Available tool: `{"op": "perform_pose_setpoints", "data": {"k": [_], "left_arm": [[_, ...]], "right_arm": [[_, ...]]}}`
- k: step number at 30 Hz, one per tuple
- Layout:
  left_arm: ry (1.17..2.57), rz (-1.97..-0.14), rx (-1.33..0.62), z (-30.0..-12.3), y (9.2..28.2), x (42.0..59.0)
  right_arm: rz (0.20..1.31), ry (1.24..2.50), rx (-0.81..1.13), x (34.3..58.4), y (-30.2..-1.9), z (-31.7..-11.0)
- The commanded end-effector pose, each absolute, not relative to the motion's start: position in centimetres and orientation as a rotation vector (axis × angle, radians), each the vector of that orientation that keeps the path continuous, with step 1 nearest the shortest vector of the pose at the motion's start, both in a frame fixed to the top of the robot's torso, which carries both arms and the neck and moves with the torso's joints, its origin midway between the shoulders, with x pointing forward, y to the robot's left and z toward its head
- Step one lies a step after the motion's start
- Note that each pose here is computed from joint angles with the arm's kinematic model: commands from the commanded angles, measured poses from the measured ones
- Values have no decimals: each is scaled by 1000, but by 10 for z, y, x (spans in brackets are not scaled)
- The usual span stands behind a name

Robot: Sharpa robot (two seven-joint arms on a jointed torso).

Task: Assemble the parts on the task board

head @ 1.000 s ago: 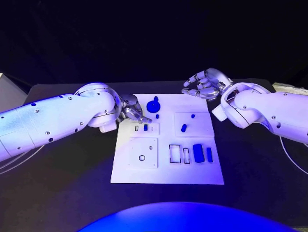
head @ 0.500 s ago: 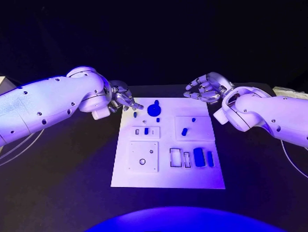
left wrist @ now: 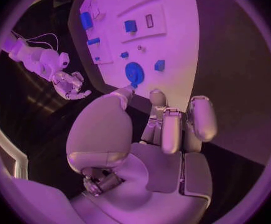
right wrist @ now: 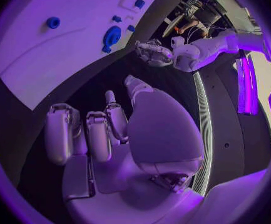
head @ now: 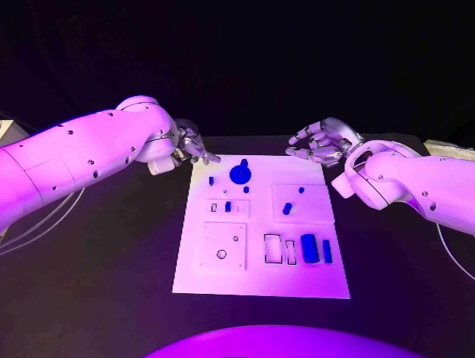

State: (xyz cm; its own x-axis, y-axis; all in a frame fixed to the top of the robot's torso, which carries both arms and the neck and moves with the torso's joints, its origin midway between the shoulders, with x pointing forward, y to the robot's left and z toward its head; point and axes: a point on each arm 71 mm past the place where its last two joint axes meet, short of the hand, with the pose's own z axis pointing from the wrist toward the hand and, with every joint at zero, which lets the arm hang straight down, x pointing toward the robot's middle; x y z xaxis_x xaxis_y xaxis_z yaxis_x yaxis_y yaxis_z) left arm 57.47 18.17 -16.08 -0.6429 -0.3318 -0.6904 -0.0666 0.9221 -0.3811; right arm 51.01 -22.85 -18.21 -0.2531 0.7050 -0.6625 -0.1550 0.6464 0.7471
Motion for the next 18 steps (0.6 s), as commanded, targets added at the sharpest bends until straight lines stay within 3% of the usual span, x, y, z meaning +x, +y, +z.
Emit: {"op": "perform_pose_setpoints", "data": {"k": [1,18], "left_arm": [[2296,-376,-209,-164,181,576],[2345,-349,-187,-182,177,582]], "right_arm": [[884,1632,447,509,-226,-182],[891,1636,442,509,-224,-181]]}}
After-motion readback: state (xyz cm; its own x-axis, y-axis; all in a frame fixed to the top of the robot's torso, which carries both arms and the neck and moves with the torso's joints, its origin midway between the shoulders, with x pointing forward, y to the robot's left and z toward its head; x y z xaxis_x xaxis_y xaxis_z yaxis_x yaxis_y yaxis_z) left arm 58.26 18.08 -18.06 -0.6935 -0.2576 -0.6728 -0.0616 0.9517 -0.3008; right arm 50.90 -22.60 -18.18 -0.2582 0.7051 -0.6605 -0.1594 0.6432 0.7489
